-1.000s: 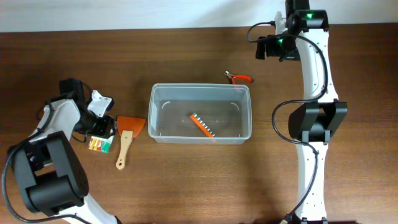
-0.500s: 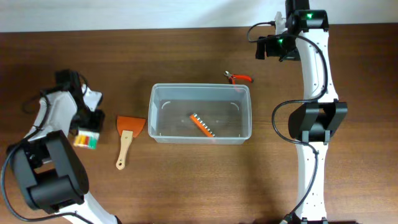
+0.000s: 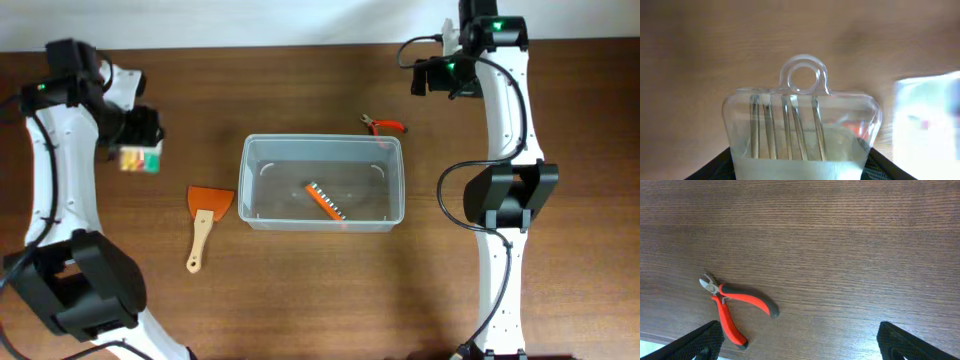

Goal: Pack container
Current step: 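Lift the bit set and carry it over the clear box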

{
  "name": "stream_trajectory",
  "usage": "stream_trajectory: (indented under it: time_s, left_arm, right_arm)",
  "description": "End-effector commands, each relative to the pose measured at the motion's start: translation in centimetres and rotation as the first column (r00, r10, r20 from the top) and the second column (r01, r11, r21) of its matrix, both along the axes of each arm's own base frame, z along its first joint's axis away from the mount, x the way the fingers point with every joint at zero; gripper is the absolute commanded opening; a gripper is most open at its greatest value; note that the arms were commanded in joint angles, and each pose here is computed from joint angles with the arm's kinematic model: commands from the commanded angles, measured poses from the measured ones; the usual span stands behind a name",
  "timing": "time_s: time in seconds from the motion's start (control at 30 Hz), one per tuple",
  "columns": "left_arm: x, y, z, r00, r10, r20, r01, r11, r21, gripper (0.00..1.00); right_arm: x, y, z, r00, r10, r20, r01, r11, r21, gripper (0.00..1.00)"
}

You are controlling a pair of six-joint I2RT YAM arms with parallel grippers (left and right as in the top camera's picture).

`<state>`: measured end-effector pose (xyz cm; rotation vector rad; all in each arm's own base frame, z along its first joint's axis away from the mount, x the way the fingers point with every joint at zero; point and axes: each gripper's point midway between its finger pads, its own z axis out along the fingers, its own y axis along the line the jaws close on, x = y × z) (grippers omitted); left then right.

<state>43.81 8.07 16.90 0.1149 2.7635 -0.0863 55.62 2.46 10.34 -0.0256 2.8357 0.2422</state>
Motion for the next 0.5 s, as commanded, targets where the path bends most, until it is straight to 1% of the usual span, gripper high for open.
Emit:
stream_trajectory:
  time_s: [0.0, 0.07, 0.2, 0.3, 0.47]
  left_arm:
    - [1.5, -6.4, 2.8, 0.995, -0.065, 0.079, 0.08, 0.973, -0.216, 0.22]
    - [1.5, -8.9, 3.4, 0.989, -0.114, 0.092, 0.135, 0.957, -0.259, 0.22]
    - [1.1, -13.5, 3.7, 0.976, -0.2, 0.092, 0.218, 0.929, -0.299, 0.21]
    - [0.2, -17.4, 3.8, 0.956, -0.281, 0.088, 0.294, 0.9, -0.323, 0.19]
    - [-1.9, -23.1, 3.6, 0.913, -0.403, 0.064, 0.4, 0.855, -0.33, 0.18]
  right_arm:
    - [0.3, 0.2, 0.9, 1.0, 0.006, 0.026, -0.006, 1.0, 0.007, 0.99]
    - [0.3, 0.2, 0.9, 1.0, 0.006, 0.026, -0.006, 1.0, 0.007, 0.98]
    - [0.3, 0.2, 0.9, 1.0, 0.006, 0.026, -0.006, 1.0, 0.007, 0.99]
    - [0.3, 0.2, 0.9, 1.0, 0.006, 0.026, -0.006, 1.0, 0.007, 0.99]
    - [0.3, 0.2, 0.9, 1.0, 0.006, 0.026, -0.006, 1.0, 0.007, 0.99]
